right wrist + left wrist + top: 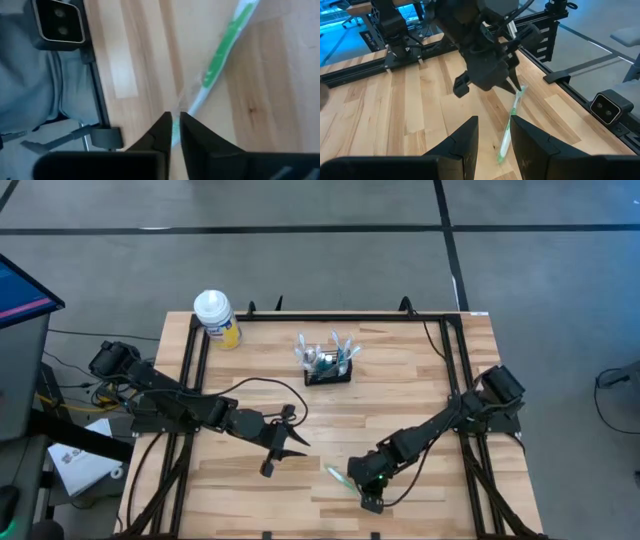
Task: Pick & Place toothbrushing station
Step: Put the green toothbrush into the black mesh organizer
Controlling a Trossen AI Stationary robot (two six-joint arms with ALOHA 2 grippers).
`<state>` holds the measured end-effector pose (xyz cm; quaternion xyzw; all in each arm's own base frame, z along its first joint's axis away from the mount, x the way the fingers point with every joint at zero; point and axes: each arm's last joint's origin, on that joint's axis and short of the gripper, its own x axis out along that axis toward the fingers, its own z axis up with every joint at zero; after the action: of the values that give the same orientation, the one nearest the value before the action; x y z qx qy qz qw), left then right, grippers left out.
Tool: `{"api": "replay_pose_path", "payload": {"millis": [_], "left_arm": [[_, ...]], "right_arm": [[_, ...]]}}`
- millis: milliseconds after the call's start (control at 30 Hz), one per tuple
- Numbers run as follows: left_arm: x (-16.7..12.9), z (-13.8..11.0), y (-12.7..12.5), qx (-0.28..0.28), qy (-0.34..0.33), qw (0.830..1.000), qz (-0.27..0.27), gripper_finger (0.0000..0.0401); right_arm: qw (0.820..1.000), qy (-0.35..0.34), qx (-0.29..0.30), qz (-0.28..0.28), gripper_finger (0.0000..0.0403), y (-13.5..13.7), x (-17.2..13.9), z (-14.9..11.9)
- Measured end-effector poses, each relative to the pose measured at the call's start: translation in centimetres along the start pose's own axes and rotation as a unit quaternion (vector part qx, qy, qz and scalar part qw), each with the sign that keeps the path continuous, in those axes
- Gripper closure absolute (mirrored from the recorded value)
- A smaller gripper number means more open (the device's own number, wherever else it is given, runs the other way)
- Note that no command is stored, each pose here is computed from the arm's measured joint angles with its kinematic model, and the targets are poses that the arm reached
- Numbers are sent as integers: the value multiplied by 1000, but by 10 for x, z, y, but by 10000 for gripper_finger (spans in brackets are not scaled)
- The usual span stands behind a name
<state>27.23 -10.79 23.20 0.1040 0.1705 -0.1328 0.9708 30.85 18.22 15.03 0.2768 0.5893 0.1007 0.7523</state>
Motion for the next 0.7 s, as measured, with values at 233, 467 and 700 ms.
{"api": "replay_pose_path", "payload": {"millis": [233, 467, 700], "left_arm": [[0, 0, 0, 0, 0, 1000, 0, 293], [0, 0, 0, 0, -1, 1000, 0, 293], [0, 0, 0, 0, -1, 1000, 0, 293]], "right_arm": [[1000, -6, 15, -6, 303, -1, 3, 1], [1000, -15, 20, 2, 279, 0, 3, 2], [1000, -14, 16, 1, 279, 0, 3, 2]]}}
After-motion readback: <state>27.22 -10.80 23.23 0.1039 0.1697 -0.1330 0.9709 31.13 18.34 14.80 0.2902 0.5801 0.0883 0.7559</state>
